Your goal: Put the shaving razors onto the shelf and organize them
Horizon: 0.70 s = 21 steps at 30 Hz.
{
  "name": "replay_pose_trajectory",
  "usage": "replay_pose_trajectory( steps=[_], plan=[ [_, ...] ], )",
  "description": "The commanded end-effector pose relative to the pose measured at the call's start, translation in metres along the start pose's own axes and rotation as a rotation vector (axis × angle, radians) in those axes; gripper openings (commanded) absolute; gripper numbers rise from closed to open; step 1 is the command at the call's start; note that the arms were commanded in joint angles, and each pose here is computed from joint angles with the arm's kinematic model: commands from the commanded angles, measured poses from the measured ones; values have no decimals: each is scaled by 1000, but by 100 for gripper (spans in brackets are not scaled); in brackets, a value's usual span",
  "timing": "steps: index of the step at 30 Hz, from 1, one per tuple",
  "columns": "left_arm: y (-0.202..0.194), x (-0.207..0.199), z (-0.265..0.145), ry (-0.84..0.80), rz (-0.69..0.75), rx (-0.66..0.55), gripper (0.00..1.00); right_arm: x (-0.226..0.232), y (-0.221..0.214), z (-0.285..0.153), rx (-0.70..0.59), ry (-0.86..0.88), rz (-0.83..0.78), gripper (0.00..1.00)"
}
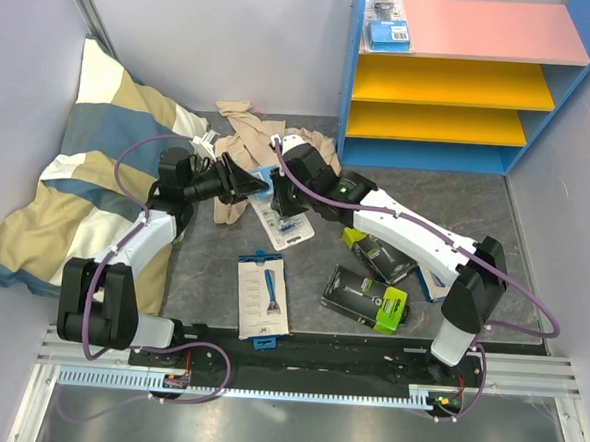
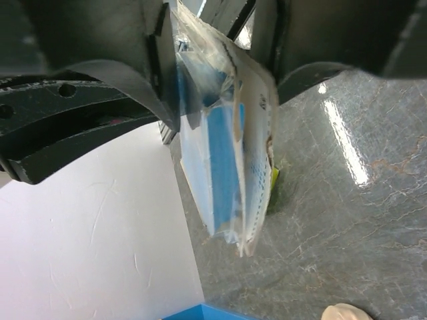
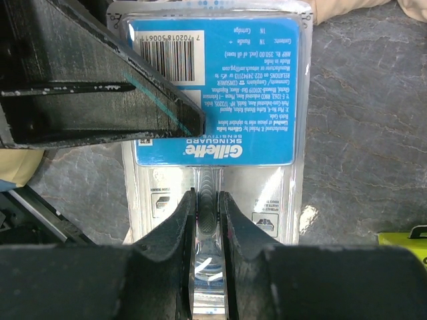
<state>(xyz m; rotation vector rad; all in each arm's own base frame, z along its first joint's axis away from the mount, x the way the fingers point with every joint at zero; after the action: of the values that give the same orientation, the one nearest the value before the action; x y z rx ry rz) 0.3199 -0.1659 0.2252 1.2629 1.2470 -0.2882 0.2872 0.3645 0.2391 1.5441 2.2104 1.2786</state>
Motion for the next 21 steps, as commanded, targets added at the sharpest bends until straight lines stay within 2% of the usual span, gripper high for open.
replay_pose_trajectory(
  steps=[1, 2, 3, 6, 9, 13, 14, 17, 21],
  plan=[
    [2, -8, -1, -63, 23, 3, 39, 16, 17, -18, -71, 79, 26, 8],
    [2, -7, 0, -64, 15, 5, 35, 17, 17, -18, -69, 82, 26, 9],
    [2, -8, 0, -66, 16, 4, 25, 17, 17, -18, -67, 86, 28, 10],
    [1, -6, 1, -64, 9, 4, 17, 19, 18, -23, -79, 98, 33, 15],
    [1, -5, 1, -64, 9, 1, 14, 18, 20, -28, -98, 102, 39, 32],
    [2, -4, 1, -61, 12, -5, 12, 14, 25, -38, -141, 84, 51, 48],
    [4, -6, 1, -65, 18, -7, 11, 14, 29, -45, -161, 87, 61, 59],
    [6, -6, 2, -66, 23, -10, 11, 11, 33, -58, -198, 84, 75, 77],
    [12, -10, 5, -91, 41, 5, 11, -5, 30, -71, -216, 73, 119, 87]
  ],
)
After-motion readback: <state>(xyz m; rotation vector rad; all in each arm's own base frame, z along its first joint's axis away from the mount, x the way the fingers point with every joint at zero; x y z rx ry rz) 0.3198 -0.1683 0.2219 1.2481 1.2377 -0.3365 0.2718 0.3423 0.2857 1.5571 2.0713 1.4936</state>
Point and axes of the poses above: each gripper's point midway between its finger pads, its own z axis out along the fingers, its own x axis along the line the jaws close on, y = z × x, the point moved 3 cm from there along -z, back along the fingers, and after that the axes turned 7 degrees about z, right-handed, at the moved point
